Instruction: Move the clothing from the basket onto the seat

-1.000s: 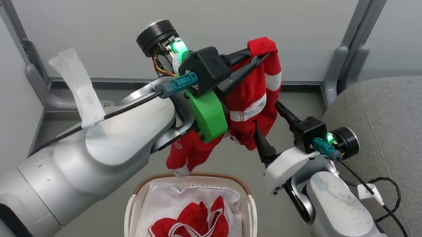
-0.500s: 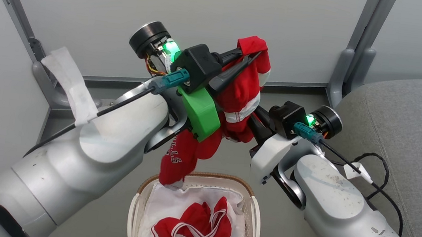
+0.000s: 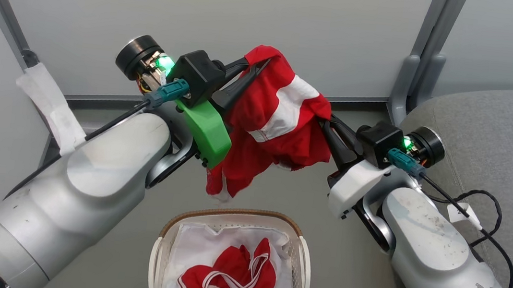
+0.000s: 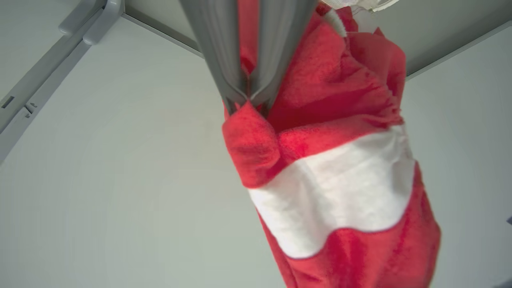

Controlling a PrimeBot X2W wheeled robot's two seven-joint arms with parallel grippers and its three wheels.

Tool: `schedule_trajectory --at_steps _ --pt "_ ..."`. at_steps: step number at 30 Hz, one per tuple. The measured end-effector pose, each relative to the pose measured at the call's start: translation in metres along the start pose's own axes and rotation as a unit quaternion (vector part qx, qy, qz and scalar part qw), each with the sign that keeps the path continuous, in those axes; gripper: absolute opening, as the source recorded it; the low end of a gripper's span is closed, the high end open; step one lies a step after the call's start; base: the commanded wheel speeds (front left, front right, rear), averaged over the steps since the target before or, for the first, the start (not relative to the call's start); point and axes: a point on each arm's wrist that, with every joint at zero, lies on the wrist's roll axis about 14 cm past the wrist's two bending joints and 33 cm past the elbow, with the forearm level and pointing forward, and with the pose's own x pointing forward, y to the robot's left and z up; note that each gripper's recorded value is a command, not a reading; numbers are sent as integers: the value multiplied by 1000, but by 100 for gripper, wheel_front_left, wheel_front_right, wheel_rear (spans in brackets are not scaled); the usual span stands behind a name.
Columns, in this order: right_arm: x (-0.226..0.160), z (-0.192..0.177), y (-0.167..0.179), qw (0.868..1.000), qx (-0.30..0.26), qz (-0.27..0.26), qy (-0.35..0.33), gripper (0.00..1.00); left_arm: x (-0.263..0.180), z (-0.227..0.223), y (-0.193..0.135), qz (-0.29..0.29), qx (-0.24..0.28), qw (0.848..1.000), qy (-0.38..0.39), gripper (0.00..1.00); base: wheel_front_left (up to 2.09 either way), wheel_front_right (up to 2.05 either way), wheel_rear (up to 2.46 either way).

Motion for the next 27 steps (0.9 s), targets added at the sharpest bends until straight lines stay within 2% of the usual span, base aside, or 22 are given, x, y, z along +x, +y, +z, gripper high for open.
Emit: schedule_trajectory --at_steps 2,3,4,15,22,27 --pt "-3 3 -6 1000 -2 -9 -5 0 0 -4 0 3 -9 1000 2 34 0 0 0" --pt "-3 6 -10 1000 -3 -15 -11 0 -1 -7 0 5 -15 1000 4 78 0 0 0" --pt "-4 8 -14 1000 -4 -20 -14 0 -1 -11 1 9 -19 1000 8 99 0 0 0" --pt "-30 16 -66 995 -28 -94 -25 0 -2 -48 -8 13 -65 997 36 100 0 0 0" --pt "-71 9 -113 986 -53 -160 -4 0 13 -57 -52 -30 -100 994 27 100 0 0 0" --pt "-108 7 -148 974 -70 -214 10 0 26 -65 -89 -69 -132 989 23 100 0 0 0"
